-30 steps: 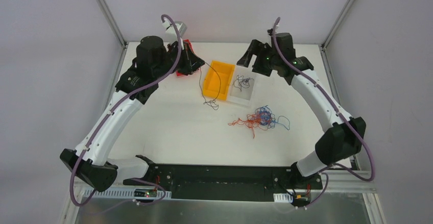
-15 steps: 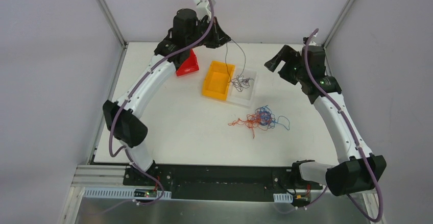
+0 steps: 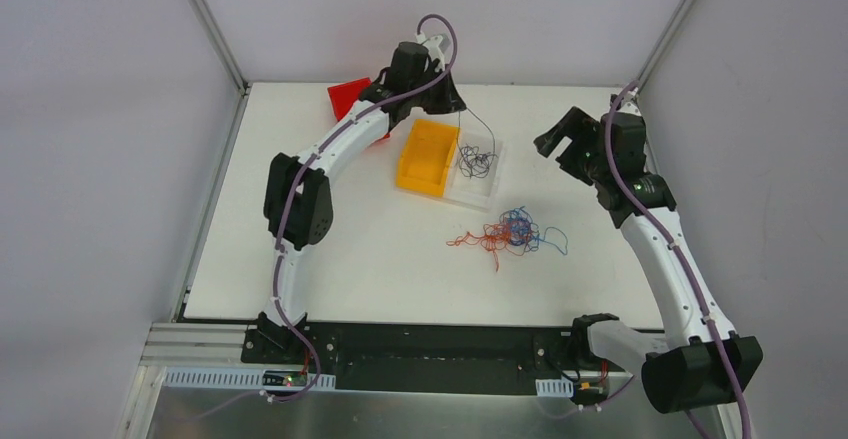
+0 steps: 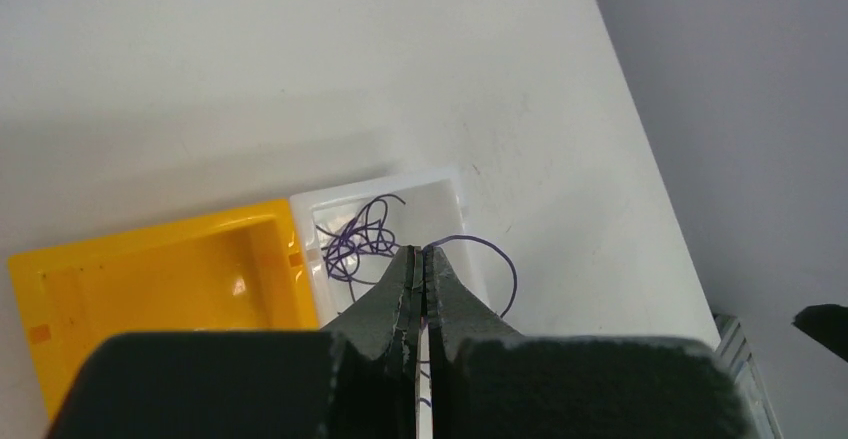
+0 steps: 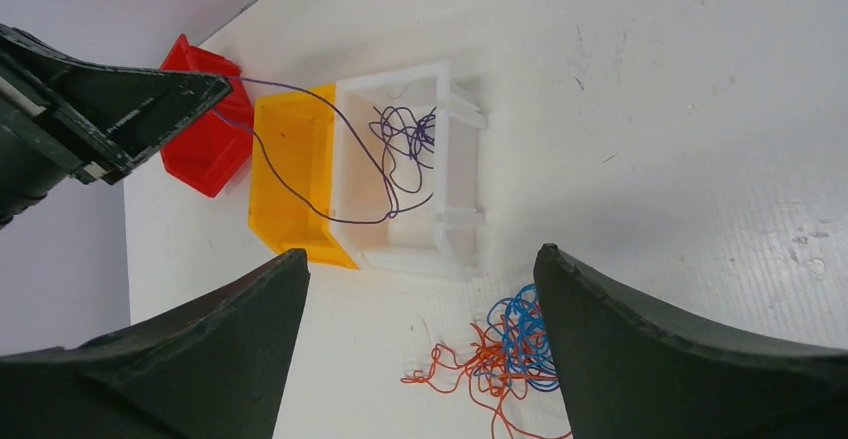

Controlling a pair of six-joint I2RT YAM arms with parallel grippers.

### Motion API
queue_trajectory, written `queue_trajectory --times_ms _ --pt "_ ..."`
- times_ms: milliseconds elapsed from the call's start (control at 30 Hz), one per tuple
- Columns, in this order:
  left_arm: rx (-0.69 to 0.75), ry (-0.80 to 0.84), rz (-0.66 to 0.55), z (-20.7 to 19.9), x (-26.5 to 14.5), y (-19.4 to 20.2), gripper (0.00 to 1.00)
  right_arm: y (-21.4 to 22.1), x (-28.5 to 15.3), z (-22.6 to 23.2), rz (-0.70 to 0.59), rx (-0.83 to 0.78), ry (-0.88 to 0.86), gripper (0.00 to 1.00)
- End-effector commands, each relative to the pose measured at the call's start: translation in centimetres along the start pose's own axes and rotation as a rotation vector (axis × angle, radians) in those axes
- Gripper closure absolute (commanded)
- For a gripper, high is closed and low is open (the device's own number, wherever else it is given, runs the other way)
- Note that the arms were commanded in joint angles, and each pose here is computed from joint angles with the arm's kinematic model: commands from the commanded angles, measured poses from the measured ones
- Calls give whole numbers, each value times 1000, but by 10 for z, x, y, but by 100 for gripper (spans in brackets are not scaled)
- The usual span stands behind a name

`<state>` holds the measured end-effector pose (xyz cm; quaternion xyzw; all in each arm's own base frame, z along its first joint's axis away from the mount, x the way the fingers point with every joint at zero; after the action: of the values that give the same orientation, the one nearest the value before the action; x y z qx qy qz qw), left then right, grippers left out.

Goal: Untangle the cables

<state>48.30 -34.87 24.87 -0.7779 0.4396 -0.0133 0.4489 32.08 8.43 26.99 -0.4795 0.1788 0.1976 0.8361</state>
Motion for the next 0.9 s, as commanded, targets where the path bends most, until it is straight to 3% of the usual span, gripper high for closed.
queue_trajectory --times_ms 0,400,867 --pt "20 34 12 -18 5 14 100 -12 -5 -5 -75 19 16 13" --pt "391 -248 81 14 23 67 100 0 0 -8 -33 35 12 13" --pt "409 -293 221 49 63 117 100 13 -1 -18 -11 42 30 13"
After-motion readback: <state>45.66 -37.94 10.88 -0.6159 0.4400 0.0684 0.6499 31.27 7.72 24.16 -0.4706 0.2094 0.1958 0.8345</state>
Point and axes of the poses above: each gripper's point midway between its finger pads, its own x axis out along the fingers, its own z axis along the line the jaws close on, y = z × x, the point moved 2 cm from there along -x, back along the fingers, and after that the axes turned 4 degrees about -x, right-handed, at the moved point
